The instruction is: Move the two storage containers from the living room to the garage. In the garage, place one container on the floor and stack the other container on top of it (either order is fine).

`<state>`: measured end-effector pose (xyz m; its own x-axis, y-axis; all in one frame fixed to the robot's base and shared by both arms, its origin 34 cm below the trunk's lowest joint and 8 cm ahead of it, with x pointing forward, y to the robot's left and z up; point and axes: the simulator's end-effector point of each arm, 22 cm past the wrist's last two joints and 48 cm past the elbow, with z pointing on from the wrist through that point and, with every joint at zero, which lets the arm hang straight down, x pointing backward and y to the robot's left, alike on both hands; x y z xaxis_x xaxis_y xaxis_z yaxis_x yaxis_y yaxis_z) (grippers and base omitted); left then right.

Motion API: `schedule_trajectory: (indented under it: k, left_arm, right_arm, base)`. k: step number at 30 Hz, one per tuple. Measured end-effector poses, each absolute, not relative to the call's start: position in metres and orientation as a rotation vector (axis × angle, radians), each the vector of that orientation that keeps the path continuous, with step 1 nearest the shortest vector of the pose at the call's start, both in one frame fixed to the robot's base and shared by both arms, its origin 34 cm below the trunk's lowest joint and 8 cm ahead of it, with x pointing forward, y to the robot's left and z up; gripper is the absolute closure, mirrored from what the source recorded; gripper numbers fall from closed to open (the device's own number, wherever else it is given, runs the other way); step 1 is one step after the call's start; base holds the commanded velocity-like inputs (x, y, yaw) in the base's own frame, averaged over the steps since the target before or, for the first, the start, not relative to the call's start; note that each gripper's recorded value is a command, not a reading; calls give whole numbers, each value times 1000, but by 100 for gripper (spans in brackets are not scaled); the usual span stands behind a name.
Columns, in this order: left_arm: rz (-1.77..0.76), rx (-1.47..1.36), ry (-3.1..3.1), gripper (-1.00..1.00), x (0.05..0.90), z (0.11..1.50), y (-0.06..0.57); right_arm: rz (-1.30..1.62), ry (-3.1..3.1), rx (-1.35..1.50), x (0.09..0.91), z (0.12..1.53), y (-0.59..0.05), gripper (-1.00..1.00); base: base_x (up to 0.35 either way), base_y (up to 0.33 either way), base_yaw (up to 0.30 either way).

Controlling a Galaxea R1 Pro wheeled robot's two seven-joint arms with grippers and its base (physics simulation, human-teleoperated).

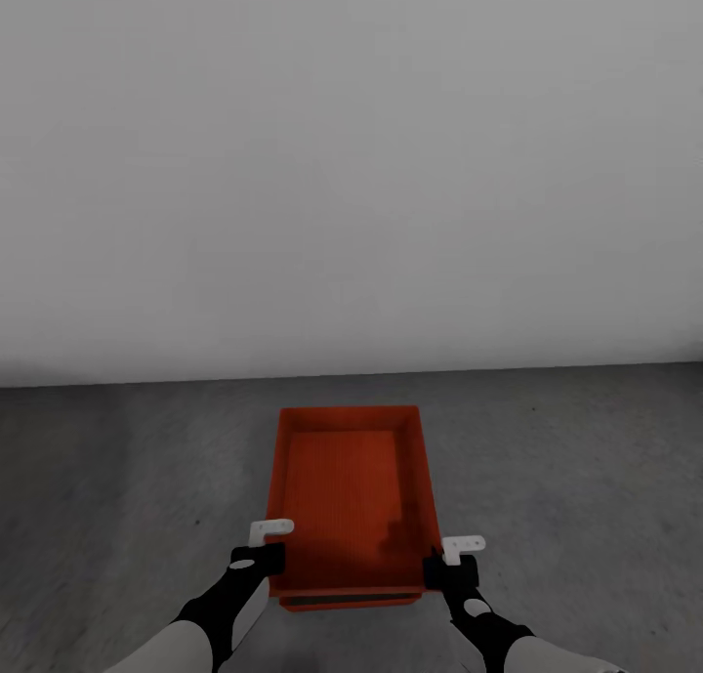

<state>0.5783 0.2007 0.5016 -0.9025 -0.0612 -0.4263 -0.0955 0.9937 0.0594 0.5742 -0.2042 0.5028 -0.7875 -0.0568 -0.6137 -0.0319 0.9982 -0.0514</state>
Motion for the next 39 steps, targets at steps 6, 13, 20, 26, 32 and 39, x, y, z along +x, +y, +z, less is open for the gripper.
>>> schedule_trajectory:
  k: [6, 13, 20, 26, 32, 39]
  left_arm:
    - [110, -111, 2700, 100, 578, 501, 201]
    - [109, -112, 2699, 100, 578, 502, 201]
    - [109, -112, 2699, 100, 578, 502, 201]
    - [109, -112, 2699, 100, 578, 502, 201]
    - [109, -112, 2699, 100, 578, 502, 201]
    - [109, -112, 2699, 100, 578, 502, 201]
  right_arm:
    - [-49, 2479, -62, 574, 503, -204, 100]
    - [-50, 2478, -62, 574, 503, -204, 100]
    - [-50, 2478, -62, 574, 503, -204, 100]
    - [-50, 2478, -61, 574, 503, -204, 100]
    - [-50, 2478, -61, 574, 503, -204, 100]
    - [-50, 2478, -61, 574, 503, -204, 100]
  base:
    - [-37, 61, 0]
    - [-10, 14, 0]
    - [0, 0, 20]
    - [0, 0, 140]
    - [0, 0, 20]
    - [0, 0, 1]
